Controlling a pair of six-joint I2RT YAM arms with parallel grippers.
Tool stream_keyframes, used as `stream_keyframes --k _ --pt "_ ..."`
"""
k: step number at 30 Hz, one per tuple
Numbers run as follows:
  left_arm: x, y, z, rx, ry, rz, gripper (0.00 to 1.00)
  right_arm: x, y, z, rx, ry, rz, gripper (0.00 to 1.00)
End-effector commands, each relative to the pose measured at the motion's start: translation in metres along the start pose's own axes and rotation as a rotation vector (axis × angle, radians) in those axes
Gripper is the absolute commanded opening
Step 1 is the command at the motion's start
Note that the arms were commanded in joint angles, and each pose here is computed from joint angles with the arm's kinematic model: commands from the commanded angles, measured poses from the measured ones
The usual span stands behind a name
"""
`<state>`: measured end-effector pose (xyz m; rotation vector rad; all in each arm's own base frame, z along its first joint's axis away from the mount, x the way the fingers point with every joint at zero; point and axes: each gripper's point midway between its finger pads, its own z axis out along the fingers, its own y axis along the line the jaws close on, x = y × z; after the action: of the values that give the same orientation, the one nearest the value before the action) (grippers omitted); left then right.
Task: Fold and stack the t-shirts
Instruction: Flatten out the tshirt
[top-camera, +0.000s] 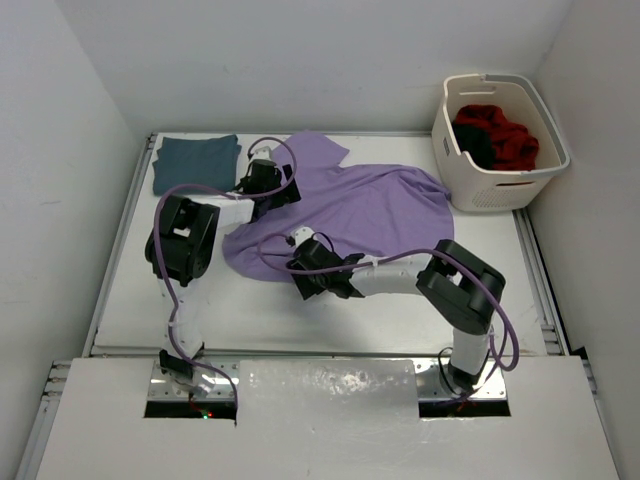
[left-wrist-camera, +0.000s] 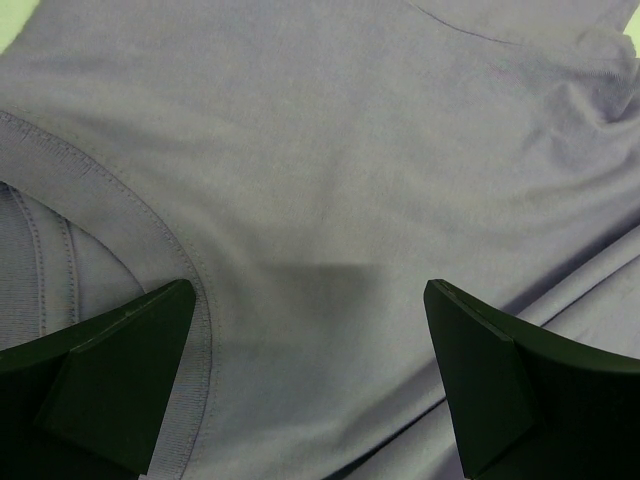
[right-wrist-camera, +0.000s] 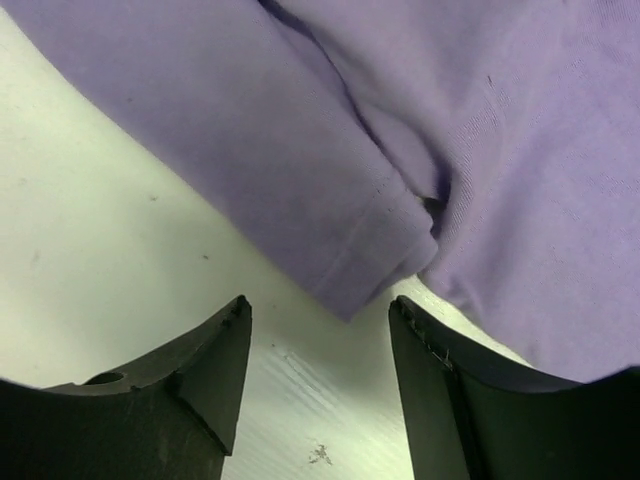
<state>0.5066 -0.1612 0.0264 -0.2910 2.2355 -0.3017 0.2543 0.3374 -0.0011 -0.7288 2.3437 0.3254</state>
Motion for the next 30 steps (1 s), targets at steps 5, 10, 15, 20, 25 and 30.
stream_keyframes --k 5,10,15,20,25,30 --pt "0.005 0.008 0.007 -0.024 0.010 0.008 1.00 -0.019 0.006 0.015 0.023 -0.046 0.037 0.45" --pt "0.003 0.008 0.005 -0.027 0.006 0.009 1.00 -0.010 0.011 0.026 0.008 -0.008 0.037 0.34" --pt "0.000 0.008 0.004 -0.029 0.001 0.018 1.00 -0.014 0.026 0.011 -0.097 -0.008 -0.009 0.00" --pt "-0.007 0.009 0.001 -0.036 -0.014 0.026 1.00 -0.018 0.112 -0.051 -0.549 0.061 -0.151 0.00" --pt "-0.016 0.004 0.000 -0.017 -0.033 0.030 1.00 -0.001 0.168 -0.089 -0.743 0.100 -0.350 0.00" --pt "-0.015 0.004 -0.001 -0.012 -0.029 0.045 1.00 -0.004 0.207 -0.106 -0.970 0.122 -0.340 0.06"
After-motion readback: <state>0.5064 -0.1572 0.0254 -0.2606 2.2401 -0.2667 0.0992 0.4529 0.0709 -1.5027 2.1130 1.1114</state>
